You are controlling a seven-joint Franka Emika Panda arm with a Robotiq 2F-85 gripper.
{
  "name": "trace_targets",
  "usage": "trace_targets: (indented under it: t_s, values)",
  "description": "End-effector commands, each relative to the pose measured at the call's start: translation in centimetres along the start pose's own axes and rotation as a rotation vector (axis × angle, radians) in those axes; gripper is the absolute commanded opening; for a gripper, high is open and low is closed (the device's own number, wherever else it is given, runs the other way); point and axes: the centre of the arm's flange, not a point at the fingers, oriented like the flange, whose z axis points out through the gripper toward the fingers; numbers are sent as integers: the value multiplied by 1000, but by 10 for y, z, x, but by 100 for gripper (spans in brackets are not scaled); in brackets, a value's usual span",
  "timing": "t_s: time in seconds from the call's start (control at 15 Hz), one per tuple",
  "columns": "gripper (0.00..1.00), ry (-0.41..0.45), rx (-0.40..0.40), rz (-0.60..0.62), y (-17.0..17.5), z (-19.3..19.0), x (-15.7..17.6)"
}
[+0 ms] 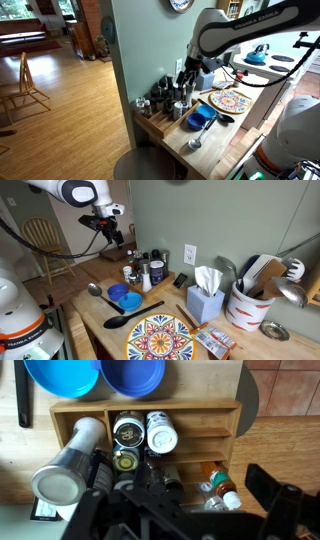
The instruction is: Remove one bottle from the box
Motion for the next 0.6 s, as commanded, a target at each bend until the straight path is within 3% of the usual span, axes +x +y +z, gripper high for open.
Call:
trace_targets:
  t_s: [0.0, 0.27, 0.53]
  values:
    - [100, 14, -22, 122, 5, 17, 38]
    - [100, 20, -45, 213, 15, 34, 63]
    - [100, -14, -80, 202, 18, 59, 78]
